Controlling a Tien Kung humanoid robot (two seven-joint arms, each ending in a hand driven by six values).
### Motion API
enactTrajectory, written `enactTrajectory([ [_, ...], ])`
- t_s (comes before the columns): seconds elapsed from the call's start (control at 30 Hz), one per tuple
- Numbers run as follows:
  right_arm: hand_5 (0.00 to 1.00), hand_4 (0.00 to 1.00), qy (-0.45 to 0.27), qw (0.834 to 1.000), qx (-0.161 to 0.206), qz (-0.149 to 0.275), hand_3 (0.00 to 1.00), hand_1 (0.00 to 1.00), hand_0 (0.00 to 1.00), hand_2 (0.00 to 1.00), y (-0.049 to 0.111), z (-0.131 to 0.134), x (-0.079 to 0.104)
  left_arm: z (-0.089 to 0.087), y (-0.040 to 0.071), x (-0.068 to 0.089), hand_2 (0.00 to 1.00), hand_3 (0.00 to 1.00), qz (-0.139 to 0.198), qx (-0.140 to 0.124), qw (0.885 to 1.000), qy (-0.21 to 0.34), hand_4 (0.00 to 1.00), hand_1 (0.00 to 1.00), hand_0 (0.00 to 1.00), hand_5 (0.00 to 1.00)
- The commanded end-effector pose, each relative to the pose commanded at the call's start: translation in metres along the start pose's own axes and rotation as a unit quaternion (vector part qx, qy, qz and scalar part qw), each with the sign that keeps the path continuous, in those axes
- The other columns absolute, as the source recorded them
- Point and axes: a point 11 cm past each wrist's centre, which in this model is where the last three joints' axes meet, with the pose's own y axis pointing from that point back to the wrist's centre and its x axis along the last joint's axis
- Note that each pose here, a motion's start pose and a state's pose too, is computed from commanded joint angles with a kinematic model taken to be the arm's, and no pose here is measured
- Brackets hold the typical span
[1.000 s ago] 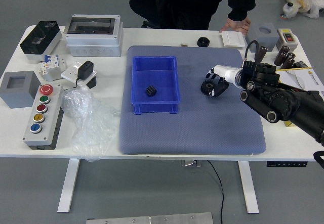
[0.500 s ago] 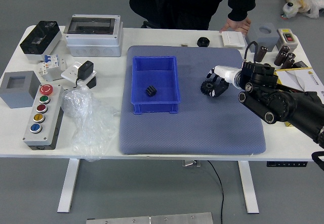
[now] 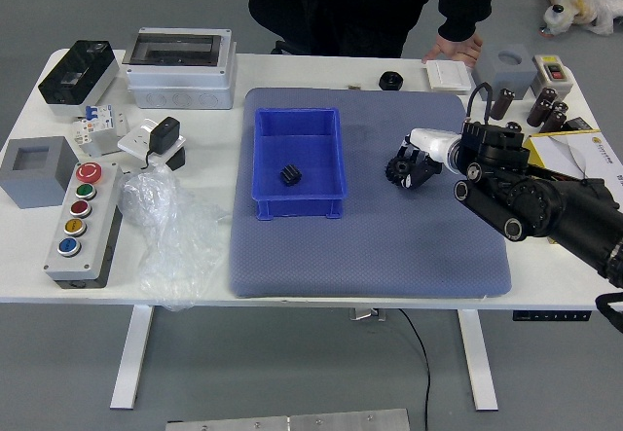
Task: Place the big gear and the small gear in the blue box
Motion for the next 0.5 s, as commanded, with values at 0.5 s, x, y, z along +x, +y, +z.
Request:
enactTrajectory([
  [0.5, 0.220, 0.712, -0.002, 1.000, -0.002, 0.013, 0.622, 0.382, 0.299, 0.480, 0.0025, 0.0036, 0.0089, -0.0036, 0.0005, 0.0016, 0.828, 0.782, 0.001, 0.003, 1.000, -0.001, 0.600, 0.830, 0.862, 0.374],
])
